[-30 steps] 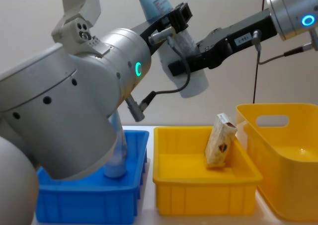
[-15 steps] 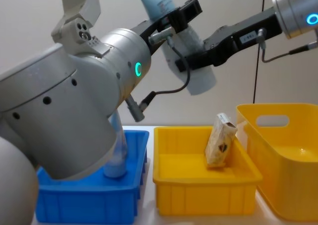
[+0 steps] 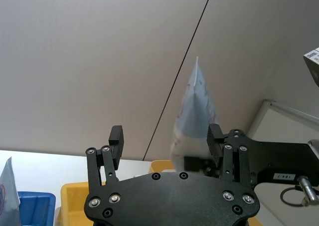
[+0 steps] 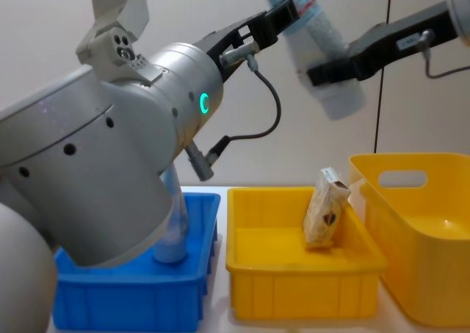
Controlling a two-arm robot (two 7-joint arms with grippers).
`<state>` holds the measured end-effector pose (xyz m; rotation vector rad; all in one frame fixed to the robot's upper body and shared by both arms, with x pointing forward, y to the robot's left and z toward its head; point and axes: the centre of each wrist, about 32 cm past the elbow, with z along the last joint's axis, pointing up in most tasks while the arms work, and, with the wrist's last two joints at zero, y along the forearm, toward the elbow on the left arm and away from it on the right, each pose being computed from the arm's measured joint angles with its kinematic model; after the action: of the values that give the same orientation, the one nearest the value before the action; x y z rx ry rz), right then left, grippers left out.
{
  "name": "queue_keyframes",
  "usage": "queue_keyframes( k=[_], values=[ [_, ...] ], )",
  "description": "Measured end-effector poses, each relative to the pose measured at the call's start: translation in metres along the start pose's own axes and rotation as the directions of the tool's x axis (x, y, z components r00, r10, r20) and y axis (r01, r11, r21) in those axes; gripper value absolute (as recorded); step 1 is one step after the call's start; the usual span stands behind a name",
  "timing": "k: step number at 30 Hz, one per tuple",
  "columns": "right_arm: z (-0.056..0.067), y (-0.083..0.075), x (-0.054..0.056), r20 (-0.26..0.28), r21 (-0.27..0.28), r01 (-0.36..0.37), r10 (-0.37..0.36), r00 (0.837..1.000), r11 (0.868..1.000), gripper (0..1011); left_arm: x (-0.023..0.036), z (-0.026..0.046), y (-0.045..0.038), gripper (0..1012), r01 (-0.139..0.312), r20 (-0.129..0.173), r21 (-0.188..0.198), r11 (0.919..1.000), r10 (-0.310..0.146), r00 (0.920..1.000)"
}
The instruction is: Bimanual collaborative sorting of washing and personal care products
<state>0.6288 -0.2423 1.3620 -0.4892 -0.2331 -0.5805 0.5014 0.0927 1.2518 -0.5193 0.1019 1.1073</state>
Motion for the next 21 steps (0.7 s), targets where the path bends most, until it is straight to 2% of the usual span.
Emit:
queue_keyframes(
  k=[10,15,21],
  values=[
    [-0.01,-0.02,0.019,-0.041,-0.056,0.126,-0.128,0.991,0.99,194,0.0,-0.0001,0.0,1001,0.0,0.0,0.001,1.0,0.0,1.0],
    [-0.016,-0.028,0.033,-0.069,-0.118,0.181,-0.19,0.979,0.976,194,0.0,-0.0001,0.0,1001,0.0,0.0,0.001,1.0,0.0,1.0],
    [-0.024,-0.035,0.052,-0.107,-0.204,0.228,-0.253,0.962,0.952,194,0.0001,-0.0001,0.0,1001,0.0,0.0,0.002,1.0,0.0,1.0]
  ],
)
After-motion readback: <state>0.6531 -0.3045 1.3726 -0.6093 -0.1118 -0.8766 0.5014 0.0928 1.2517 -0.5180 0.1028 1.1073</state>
